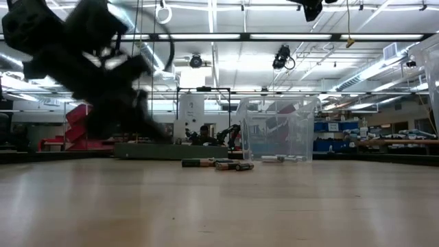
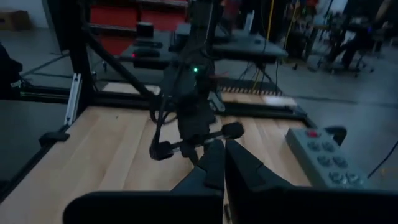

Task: Sort batteries
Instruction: Put the black battery into the bottom transparent bin

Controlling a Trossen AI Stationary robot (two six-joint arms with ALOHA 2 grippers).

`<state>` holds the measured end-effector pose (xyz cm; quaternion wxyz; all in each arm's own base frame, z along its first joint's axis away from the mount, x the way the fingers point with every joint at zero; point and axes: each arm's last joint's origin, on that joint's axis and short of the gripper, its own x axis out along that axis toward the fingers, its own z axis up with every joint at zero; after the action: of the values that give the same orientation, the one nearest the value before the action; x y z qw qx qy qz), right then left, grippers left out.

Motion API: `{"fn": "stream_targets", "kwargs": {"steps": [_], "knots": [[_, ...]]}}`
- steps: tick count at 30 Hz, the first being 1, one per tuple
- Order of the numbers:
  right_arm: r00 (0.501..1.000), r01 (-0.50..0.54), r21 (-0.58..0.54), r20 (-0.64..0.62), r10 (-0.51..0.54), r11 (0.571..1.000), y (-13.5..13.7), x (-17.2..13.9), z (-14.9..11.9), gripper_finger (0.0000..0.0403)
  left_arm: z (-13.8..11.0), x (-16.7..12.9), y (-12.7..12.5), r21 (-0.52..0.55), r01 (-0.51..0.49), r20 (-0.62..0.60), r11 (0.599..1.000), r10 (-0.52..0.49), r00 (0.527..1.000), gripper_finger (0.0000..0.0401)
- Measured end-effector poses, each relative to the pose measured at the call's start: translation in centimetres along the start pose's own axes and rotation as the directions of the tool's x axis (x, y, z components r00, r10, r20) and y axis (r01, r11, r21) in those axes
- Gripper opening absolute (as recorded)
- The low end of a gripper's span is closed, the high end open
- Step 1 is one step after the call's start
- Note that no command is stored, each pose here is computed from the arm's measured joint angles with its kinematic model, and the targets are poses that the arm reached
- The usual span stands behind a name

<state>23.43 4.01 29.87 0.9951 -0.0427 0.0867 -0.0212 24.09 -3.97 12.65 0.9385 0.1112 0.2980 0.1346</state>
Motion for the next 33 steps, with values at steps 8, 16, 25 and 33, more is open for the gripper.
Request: {"fn": "stream_targets", "kwargs": {"steps": [8,16,25,33], "knots": [[0.996,0.016,-0.128,0.094,-0.004,0.992,0.6,2.2,0.0,0.0003,5.3,-2.2,1.7,0.050,-0.070,0.431,0.996,0.042,0.901,0.0013],[0.972,0.075,-0.252,0.235,-0.014,0.965,1.5,5.7,-0.9,0.0007,7.9,-3.7,2.5,0.100,-0.050,0.713,0.994,-0.037,0.700,0.0013],[0.929,0.126,-0.311,0.371,-0.002,0.942,1.9,8.7,-2.6,0.0062,8.4,-3.8,3.8,0.189,-0.017,0.797,0.982,-0.143,0.587,0.0013],[0.893,0.133,-0.285,0.450,0.010,0.949,1.2,10.2,-3.8,0.0116,8.5,-3.4,5.0,0.164,-0.052,0.811,0.985,-0.104,0.576,0.0013]]}}
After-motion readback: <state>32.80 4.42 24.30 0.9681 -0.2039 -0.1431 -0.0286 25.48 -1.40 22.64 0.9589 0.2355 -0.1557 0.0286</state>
